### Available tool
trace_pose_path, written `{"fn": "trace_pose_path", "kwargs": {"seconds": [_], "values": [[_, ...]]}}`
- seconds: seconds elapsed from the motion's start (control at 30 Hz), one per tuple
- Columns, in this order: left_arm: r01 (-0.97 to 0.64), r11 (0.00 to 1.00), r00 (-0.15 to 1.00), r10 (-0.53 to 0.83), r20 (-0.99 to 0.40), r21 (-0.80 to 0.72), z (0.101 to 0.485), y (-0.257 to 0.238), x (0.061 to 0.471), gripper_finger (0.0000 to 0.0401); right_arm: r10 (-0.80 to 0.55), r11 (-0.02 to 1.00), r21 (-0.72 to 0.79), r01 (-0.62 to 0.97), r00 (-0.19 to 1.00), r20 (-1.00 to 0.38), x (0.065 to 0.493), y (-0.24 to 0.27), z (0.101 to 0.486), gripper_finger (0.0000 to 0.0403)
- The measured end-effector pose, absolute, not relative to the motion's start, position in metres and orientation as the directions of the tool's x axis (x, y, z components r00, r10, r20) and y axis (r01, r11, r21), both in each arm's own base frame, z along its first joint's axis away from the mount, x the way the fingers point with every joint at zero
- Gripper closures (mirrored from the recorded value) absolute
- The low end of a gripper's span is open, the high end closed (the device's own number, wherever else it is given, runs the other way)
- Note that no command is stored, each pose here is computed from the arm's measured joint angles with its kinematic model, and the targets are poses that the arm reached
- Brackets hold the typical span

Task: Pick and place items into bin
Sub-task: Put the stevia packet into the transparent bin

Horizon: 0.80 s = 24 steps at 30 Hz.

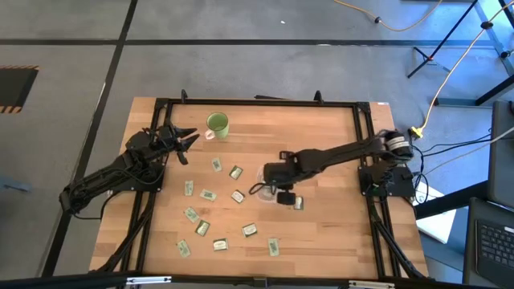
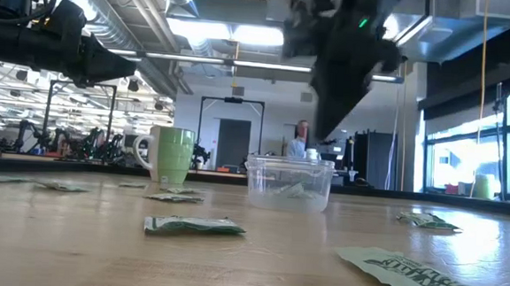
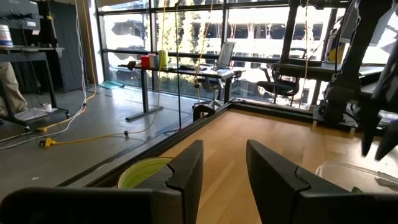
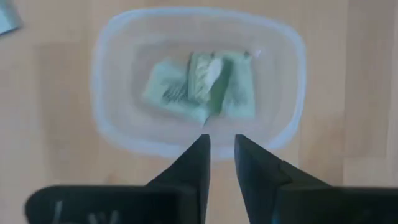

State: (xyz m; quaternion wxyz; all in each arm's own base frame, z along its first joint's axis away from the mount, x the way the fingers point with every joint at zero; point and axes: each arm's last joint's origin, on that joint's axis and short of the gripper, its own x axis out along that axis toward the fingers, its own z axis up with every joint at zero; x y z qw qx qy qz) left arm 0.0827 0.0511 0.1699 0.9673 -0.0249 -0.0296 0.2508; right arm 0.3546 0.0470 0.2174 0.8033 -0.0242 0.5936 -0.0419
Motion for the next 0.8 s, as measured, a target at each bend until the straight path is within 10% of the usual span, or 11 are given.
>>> {"fn": "trace_pose_path", "kwargs": {"seconds": [0.8], "values": [[-0.485,0.872,0.872,0.488,0.032,-0.064,0.169,0.051,0.083,0.0285,-0.072,0.99,-0.046,0.137,0.185,-0.98,0.279,0.097,0.151,0.0324]]}}
